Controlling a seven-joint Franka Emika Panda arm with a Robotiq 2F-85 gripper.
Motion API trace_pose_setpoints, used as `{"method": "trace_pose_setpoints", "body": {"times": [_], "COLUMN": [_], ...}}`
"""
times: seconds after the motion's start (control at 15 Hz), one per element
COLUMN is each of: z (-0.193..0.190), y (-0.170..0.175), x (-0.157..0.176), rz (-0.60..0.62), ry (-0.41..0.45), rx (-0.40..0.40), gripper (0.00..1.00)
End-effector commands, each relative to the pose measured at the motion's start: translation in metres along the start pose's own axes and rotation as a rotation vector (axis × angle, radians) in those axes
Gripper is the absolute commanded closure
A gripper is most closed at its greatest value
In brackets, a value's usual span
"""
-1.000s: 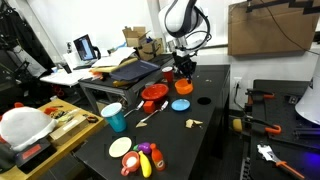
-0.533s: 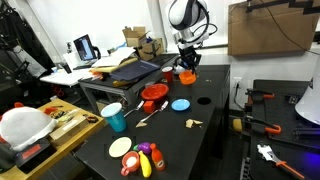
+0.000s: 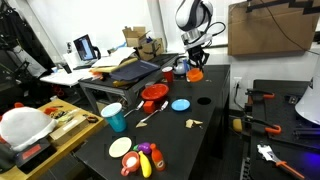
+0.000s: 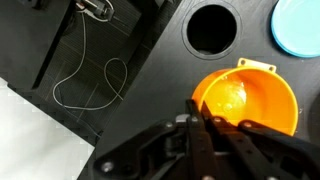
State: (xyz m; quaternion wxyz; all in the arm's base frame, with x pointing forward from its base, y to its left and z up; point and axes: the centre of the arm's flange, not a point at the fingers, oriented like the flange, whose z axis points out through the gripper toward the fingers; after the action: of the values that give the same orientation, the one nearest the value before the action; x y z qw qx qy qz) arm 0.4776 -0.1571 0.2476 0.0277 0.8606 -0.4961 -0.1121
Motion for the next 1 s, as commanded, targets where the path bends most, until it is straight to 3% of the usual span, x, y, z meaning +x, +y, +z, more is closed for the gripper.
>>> {"method": "trace_pose_setpoints", "body": {"times": [0.0,0.93], "z": [0.008,-0.012], "y": [-0.003,-0.104], "x": [0.000,0.028], "rz": [0.104,0.170], "ry": [-0.022,-0.003], "rx": [-0.012,0.056], "gripper": [0.99,0.99]}}
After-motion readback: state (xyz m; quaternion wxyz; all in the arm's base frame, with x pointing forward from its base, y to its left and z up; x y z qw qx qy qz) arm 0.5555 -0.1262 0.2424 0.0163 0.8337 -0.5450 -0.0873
